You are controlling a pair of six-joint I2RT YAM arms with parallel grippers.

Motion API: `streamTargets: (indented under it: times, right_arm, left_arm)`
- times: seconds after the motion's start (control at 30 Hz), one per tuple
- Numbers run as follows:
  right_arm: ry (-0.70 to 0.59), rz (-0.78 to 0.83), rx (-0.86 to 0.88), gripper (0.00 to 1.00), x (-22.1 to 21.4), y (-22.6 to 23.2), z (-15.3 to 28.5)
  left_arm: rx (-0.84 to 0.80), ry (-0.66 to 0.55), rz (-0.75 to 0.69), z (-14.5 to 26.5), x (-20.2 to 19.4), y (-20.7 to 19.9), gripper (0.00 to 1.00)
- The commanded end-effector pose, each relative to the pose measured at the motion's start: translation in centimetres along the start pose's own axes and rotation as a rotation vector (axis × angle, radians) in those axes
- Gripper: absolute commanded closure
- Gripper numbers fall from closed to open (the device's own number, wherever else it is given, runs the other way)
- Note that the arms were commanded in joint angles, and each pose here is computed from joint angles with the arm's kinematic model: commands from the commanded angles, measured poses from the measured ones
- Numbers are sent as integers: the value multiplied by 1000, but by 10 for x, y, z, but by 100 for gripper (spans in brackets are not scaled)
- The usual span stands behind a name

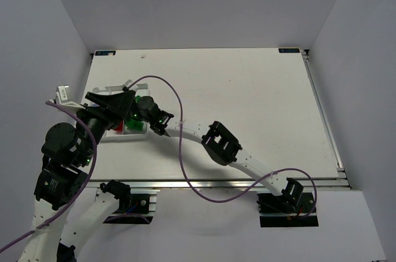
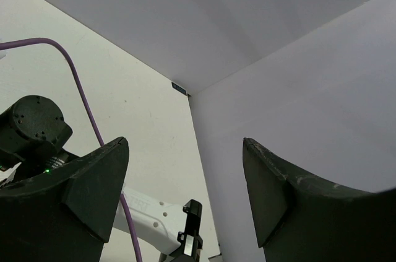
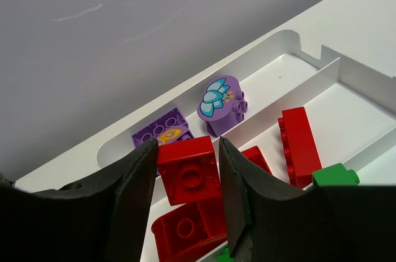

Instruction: Sort the legos into containers by color

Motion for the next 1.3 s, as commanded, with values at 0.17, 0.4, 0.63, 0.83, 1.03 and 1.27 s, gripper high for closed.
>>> streamTargets:
  times: [0.17, 0.4, 0.63, 0.83, 1.03, 1.27]
  right_arm:
    - [-109, 25, -5, 44, 26, 1, -6]
    - [-125, 60, 21, 41, 32, 3, -4]
    - [-154, 143, 59, 11, 74, -4, 13]
    - [-15, 219, 25, 11, 134, -48, 73]
    - [236, 281, -100, 11, 194, -103, 201]
    - [568, 372, -202, 11, 242, -138, 352]
  left_arm:
    - [31, 0, -7, -1, -2, 6, 16]
    - [39, 4, -9, -1, -2, 7, 16]
    - [21, 2, -21, -3, -2, 5, 11]
    - [5, -25, -61, -5, 4, -1, 2]
    - [18, 75, -107, -20, -10, 6, 2]
    - [4, 293, -68, -56, -49, 26, 2]
Point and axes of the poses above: each gripper's point midway between its finger pads, its own z axis back along the fingers, its own y axis along the line the jaws close on, x = y × z, the point moved 8 cm from there along z, back along the fingers, and after that the axes turned 11 degrees about z, right-handed, at the moved point
